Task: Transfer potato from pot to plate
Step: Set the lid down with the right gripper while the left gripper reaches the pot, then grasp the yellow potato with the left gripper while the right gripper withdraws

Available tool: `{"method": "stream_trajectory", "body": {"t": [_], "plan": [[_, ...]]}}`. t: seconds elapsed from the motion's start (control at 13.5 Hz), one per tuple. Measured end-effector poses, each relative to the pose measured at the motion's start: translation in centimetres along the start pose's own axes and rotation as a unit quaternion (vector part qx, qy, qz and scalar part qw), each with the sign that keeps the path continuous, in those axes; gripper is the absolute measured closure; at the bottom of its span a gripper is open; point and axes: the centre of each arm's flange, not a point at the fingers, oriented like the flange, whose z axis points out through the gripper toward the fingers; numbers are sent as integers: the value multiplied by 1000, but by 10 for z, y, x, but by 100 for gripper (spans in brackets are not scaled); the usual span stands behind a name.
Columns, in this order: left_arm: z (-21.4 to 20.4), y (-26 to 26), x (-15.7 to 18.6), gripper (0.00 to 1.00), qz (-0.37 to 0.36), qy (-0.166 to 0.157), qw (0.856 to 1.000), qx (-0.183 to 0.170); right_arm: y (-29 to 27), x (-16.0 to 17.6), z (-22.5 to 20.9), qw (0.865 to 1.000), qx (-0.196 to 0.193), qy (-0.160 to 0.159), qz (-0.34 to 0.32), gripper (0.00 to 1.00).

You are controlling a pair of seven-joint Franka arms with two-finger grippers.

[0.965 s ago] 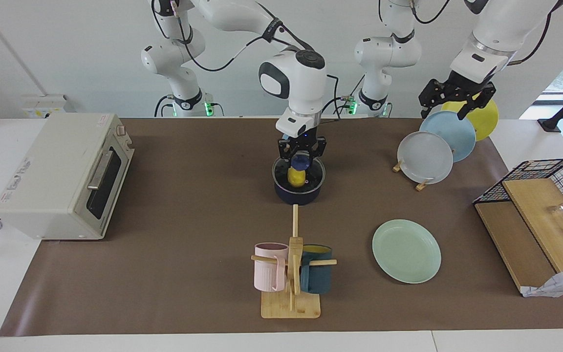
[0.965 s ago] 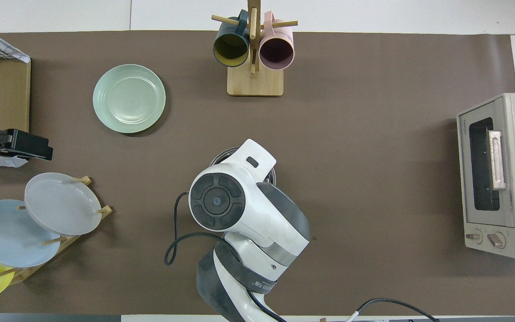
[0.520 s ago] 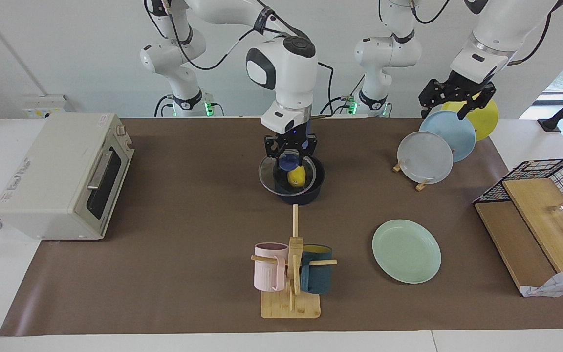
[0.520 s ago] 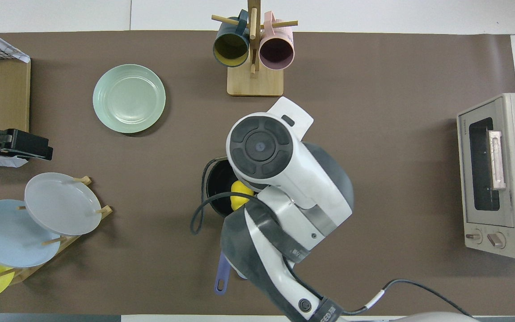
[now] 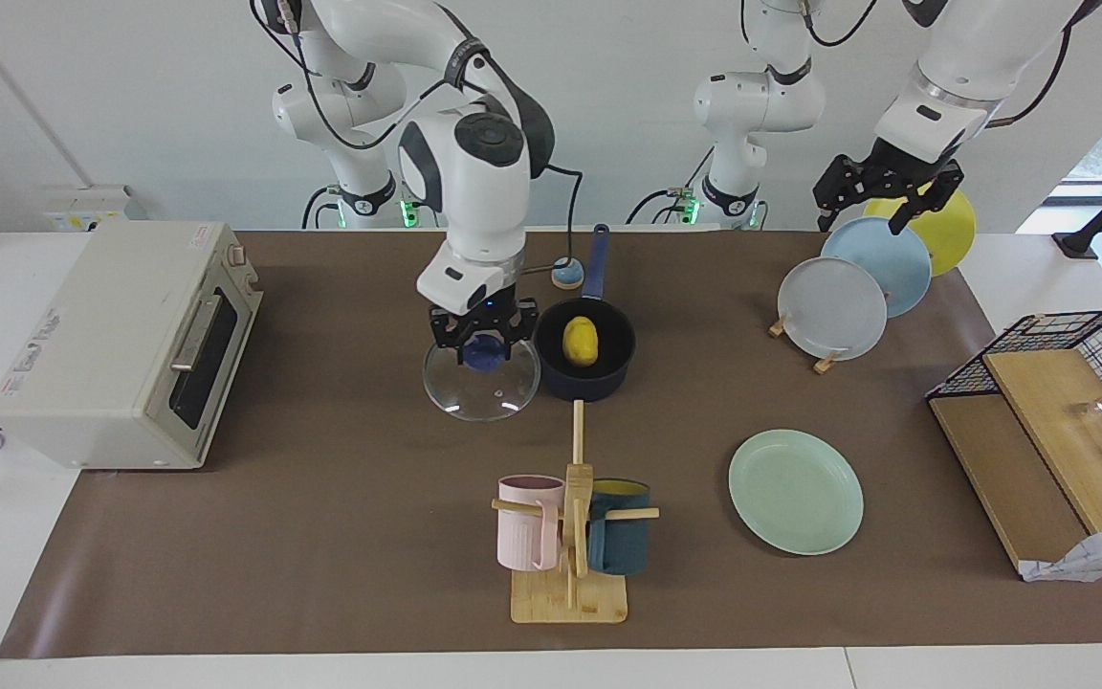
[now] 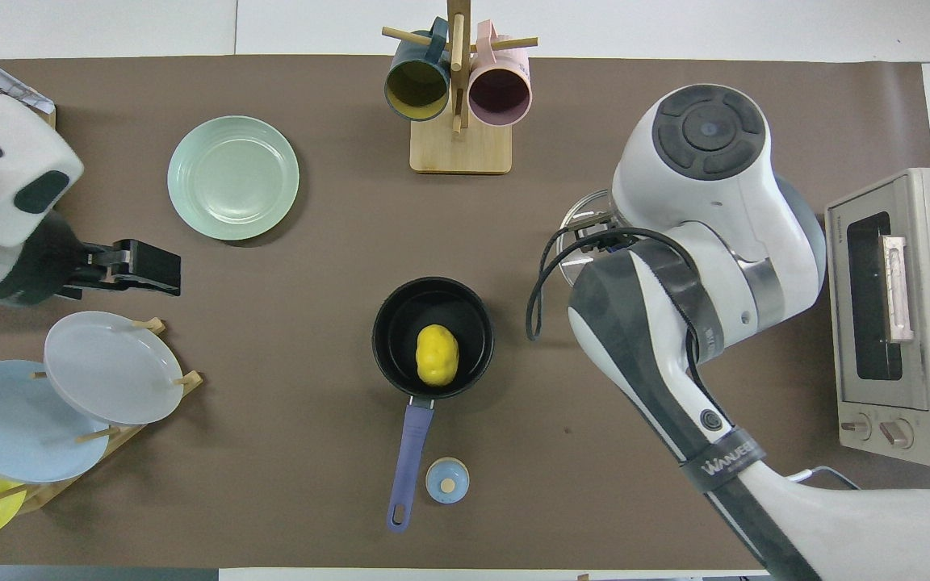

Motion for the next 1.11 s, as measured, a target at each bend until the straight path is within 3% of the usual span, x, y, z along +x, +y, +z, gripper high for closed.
{"method": "stream_trajectory", "body": {"t": [0.3, 0.52, 0.82, 1.11], "plan": [[49, 77, -13, 0, -12, 3, 1000, -18, 59, -16, 34, 1000, 3, -18, -18, 34], [99, 131, -29, 0, -13, 14, 1000, -23, 93, -27, 63, 999, 9, 1, -38, 34], [172, 189, -38, 0, -19, 3, 1000, -17, 108, -54, 104, 999, 13, 22, -38, 34], [231, 217, -36, 0, -29, -4, 1000, -11, 107, -78, 126, 999, 15, 33, -36, 34]]}}
